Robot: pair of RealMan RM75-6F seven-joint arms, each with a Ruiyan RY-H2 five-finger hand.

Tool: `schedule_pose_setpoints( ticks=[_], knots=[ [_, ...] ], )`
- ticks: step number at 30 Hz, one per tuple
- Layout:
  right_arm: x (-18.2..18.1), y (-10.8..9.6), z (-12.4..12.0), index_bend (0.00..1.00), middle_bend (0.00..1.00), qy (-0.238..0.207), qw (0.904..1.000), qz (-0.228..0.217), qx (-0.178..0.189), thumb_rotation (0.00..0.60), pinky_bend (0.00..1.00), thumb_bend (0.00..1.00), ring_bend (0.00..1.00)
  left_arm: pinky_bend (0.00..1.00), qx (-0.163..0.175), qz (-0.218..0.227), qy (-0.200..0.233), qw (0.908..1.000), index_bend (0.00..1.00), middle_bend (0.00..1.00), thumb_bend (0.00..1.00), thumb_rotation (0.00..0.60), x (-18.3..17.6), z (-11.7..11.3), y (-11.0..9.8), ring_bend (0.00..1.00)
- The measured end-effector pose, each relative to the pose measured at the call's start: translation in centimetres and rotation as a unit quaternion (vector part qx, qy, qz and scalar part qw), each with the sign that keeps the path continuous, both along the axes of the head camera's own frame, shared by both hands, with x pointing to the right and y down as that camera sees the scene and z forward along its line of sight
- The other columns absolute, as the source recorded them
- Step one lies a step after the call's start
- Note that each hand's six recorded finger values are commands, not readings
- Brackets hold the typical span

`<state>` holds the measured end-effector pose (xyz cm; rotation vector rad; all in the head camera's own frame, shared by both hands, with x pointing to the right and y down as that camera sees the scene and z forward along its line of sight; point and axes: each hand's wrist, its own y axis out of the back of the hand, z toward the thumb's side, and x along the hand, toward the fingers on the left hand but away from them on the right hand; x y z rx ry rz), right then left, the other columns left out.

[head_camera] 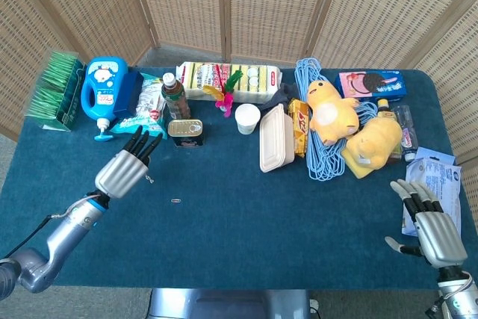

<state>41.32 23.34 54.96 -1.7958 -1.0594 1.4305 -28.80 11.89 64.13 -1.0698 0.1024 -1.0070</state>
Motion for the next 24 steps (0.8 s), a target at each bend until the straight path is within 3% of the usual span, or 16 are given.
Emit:
schedule_pose_setpoints(
  ticks=[6,12,18,24],
  knots=[
    [0.0,-0.1,-0.5,0.00,0.00,-0.008,0.9999,-0.001,0.006,0.600,0.00,0.00,0.00,0.06,0.048,0.056,-0.039,0.9965,0.55,0.00,0.66,0.600,1.3,-1.1,1.2,0.10],
    [0.1,-0.1,-1.1,0.00,0.00,-0.016,0.9998,-0.001,0.012,0.600,0.00,0.00,0.00,0.08,0.094,0.107,-0.091,0.9856,0.55,0.00,0.66,0.600,1.6,-1.3,2.6,0.10],
    [-0.1,0.0,-1.8,0.00,0.00,-0.025,0.9995,-0.004,0.019,0.600,0.00,0.00,0.00,0.09,0.097,0.107,-0.091,0.9853,0.55,0.00,0.66,0.600,2.1,-1.0,3.4,0.10],
    [0.0,0.0,-2.0,0.00,0.00,-0.027,0.9994,-0.003,0.021,0.600,0.00,0.00,0.00,0.09,0.116,0.129,-0.105,0.9792,0.54,0.00,0.66,0.600,3.1,-0.8,4.5,0.10]
  ],
)
